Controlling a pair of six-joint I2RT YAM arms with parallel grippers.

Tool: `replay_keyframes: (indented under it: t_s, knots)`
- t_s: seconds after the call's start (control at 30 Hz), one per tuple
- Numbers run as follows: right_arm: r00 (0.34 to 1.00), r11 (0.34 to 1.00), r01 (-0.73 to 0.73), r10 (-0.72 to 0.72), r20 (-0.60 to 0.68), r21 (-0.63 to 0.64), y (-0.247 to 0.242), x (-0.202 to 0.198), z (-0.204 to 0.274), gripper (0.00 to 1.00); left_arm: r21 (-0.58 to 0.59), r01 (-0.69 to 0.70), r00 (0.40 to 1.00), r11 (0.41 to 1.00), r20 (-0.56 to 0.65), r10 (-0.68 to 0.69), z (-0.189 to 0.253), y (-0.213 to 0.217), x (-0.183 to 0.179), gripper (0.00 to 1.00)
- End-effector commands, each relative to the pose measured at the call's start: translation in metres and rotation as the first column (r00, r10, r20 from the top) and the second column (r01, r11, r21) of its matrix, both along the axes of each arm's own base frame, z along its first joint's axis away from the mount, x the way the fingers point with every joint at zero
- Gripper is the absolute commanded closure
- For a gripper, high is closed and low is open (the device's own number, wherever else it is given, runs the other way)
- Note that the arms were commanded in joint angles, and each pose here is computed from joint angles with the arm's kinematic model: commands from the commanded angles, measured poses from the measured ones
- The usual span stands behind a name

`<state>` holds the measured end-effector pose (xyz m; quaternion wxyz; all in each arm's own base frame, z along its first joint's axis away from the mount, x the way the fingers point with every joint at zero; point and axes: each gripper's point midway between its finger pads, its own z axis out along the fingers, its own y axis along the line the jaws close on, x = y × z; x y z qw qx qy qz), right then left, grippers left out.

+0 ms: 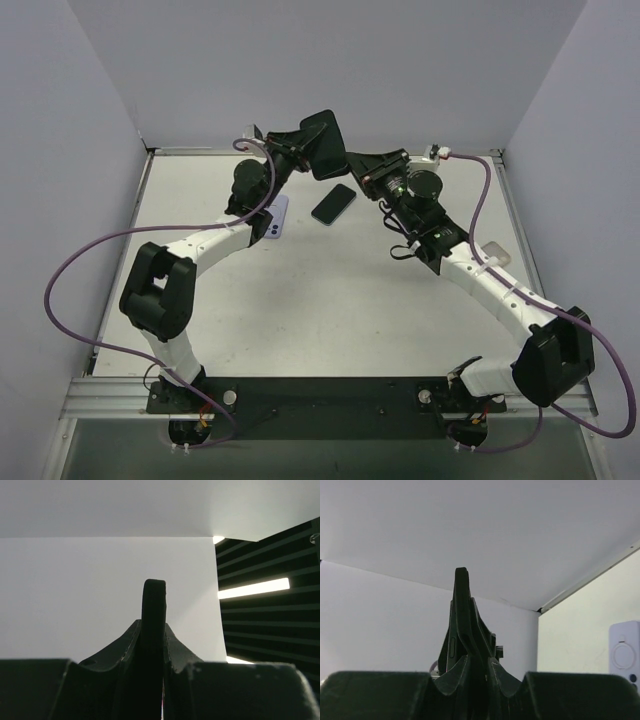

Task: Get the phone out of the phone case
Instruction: Remove the phone case from the phone.

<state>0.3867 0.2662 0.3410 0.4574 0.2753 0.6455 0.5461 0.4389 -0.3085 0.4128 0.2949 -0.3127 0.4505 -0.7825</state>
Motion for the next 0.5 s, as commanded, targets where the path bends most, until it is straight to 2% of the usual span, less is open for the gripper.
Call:
replay_keyframes:
  t_s: [0.0, 0.1, 0.17, 0.2, 0.37, 0.47]
  knots:
    - [0.746, 0.784, -0.416, 0.004, -0.666, -0.461, -0.008, -0.101, -0.262, 0.93, -0.278, 0.600, 0.613, 0.750, 0.762, -0.209, 0.200, 0.069, -0.251, 1.00]
    - [0.763, 0.791, -0.438, 0.076, -0.642, -0.427, 0.005, -0.098, -0.255, 0.76, -0.276, 0.602, 0.613, 0.750, 0.761, -0.212, 0.199, 0.068, -0.251, 1.00]
    - [0.768, 0.799, -0.460, 0.138, -0.626, -0.388, 0.015, -0.099, -0.249, 0.72, -0.276, 0.601, 0.616, 0.750, 0.758, -0.214, 0.198, 0.067, -0.250, 1.00]
    - [0.790, 0.812, -0.457, 0.183, -0.584, -0.364, 0.025, -0.093, -0.238, 0.70, -0.273, 0.601, 0.616, 0.751, 0.757, -0.218, 0.197, 0.066, -0.249, 1.00]
    - [0.804, 0.828, -0.487, 0.303, -0.511, -0.276, 0.045, -0.089, -0.213, 0.69, -0.260, 0.597, 0.625, 0.759, 0.744, -0.237, 0.190, 0.061, -0.246, 1.00]
    - [0.813, 0.843, -0.509, 0.403, -0.420, -0.174, 0.056, -0.082, -0.186, 0.69, -0.246, 0.596, 0.636, 0.765, 0.726, -0.261, 0.180, 0.056, -0.244, 1.00]
